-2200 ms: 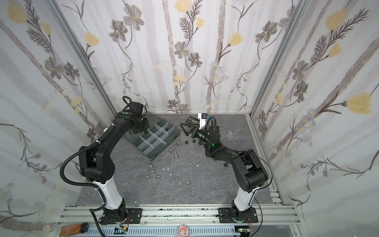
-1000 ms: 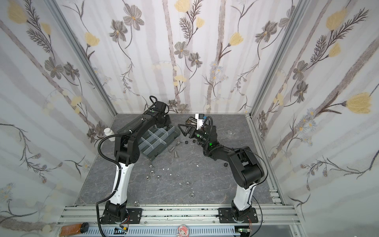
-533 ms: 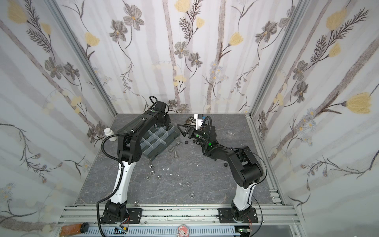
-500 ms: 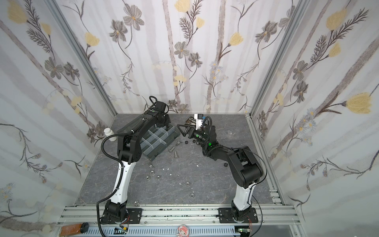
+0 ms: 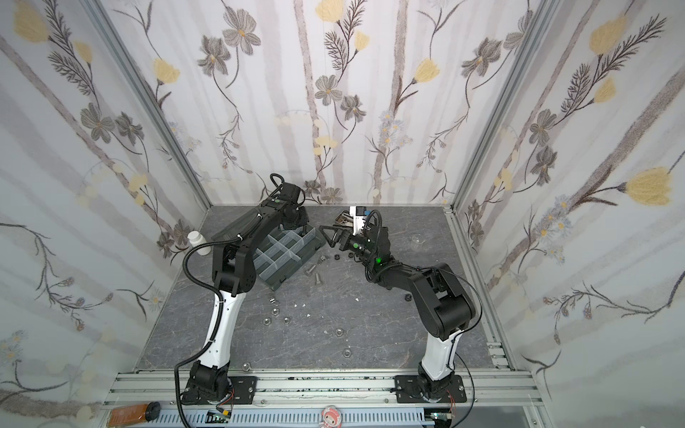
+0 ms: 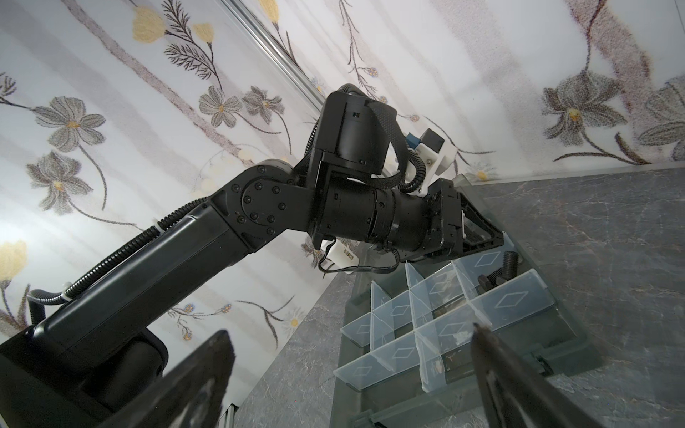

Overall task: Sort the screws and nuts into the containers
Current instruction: 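Release the bolt into the organizer while the right gripper moves toward the nuts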

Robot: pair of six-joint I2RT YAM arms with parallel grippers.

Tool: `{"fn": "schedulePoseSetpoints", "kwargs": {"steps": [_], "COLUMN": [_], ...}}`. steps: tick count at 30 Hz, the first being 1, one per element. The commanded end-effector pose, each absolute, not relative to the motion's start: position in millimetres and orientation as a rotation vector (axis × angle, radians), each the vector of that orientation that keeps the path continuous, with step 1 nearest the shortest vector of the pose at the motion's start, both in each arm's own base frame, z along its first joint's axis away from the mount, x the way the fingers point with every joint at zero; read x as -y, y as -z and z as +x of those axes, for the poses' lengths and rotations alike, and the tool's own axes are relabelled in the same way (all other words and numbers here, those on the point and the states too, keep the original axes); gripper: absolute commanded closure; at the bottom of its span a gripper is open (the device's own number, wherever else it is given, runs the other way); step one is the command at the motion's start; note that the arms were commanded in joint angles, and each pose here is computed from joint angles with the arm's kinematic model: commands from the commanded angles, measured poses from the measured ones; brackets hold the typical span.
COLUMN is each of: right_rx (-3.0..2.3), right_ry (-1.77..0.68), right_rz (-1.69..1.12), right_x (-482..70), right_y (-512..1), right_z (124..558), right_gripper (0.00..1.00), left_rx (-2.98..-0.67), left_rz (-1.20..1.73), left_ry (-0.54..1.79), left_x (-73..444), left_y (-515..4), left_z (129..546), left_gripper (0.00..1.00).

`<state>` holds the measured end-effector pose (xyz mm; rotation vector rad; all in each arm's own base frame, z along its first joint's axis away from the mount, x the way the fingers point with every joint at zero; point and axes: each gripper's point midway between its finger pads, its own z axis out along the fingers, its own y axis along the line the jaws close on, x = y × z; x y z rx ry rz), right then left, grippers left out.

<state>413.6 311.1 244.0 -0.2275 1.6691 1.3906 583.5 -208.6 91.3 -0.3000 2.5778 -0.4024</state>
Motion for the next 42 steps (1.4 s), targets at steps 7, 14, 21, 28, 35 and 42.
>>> {"fn": "schedulePoseSetpoints", "kwargs": {"steps": [7,14,21,28,35,42], "right_rx": [-1.880,-2.016,-2.107,-2.182,-2.258,-2.334], "right_ry": [-1.038,-0.774,-0.601,-0.523,-0.427,-0.356], "right_rz": [-0.180,-0.071,-0.047,-0.077,-0.071,-0.044], "right_x": [-280,-226,-192,-180,-169,-160], "right_y": [-235,-216,-210,-198,-177,-155], "right_z": [424,404,397,391,393,402], "right_gripper": [0.01,0.06,0.12,0.17,0.17,0.23], "left_rx": [-2.507,-2.426,-2.385,-2.366,-2.340,-2.314], "left_rz": [-0.252,-0.212,-0.183,-0.151,-0.138,-0.144], "left_ry": [0.444,0.496,0.551,0.560,0.559,0.551], "left_x": [211,205,198,186,173,159], "left_y": [-141,-186,-212,-221,-230,-228], "left_z": [570,541,500,462,427,397], "left_gripper": [0.50,0.37,0.27,0.20,0.00,0.00]}}
